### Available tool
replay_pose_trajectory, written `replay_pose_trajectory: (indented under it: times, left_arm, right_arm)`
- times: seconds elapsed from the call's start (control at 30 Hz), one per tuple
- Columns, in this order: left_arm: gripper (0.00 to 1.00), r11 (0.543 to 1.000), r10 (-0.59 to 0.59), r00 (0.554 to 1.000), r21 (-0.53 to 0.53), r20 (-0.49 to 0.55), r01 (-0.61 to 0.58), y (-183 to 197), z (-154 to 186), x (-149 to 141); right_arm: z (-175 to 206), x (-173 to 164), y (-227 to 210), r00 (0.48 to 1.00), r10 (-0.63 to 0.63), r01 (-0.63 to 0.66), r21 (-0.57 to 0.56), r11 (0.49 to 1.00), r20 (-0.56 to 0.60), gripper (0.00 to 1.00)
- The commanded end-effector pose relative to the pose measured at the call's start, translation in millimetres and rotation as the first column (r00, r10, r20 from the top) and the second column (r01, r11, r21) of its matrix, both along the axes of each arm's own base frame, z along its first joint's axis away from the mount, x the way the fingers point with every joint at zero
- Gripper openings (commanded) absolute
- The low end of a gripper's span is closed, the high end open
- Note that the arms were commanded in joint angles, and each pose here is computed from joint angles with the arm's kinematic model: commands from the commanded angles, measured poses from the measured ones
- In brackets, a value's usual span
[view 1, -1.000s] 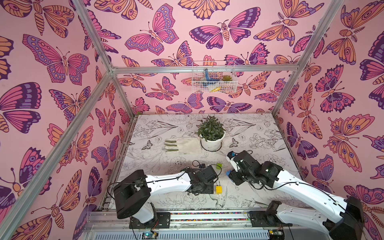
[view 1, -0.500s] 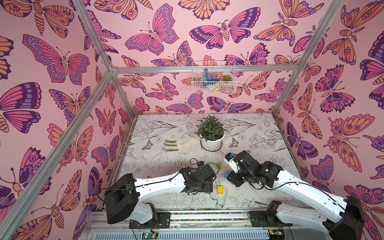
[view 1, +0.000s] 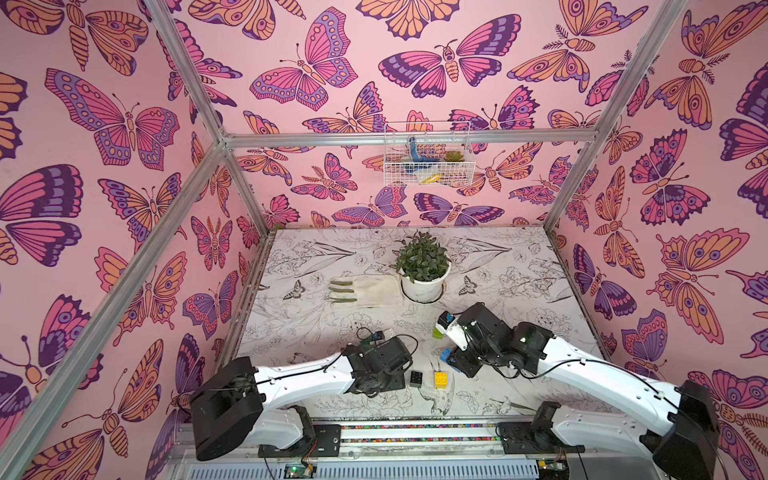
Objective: Assemble a giraffe with lego
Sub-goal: Adjust the lego brick at the center of the board.
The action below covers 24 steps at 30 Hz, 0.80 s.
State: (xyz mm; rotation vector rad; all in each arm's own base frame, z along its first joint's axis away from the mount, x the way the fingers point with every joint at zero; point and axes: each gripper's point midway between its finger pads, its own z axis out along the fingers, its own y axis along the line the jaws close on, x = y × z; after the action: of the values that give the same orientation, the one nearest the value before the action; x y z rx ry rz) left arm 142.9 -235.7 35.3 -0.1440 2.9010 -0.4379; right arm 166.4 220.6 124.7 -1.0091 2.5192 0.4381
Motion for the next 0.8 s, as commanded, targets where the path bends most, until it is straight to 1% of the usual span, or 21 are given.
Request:
replay_pose_trajectory:
  times: [0.0, 0.33, 0.77]
  left_arm:
    - [0.65, 1.000, 0.021, 1.000, -0.008, -0.020, -0.022, -3, -12, 1]
    - [0.65, 1.000, 0.002, 1.000, -0.021, -0.027, -0.003, -18, -16, 6]
    - [0.65, 0.999, -0.035, 0.999, -0.029, -0.038, 0.034, -28, -17, 7]
  right_arm:
    - [16, 2, 8, 0.999, 0.023, -0.024, 0.037, 0.999, 0.031, 0.16]
    - [12, 1, 9, 0.999, 0.043, -0.044, 0.031, 0.999, 0.024, 0.16]
    - [10, 1, 11, 0.999, 0.048, -0.048, 0.033, 0.998, 0.019, 0.16]
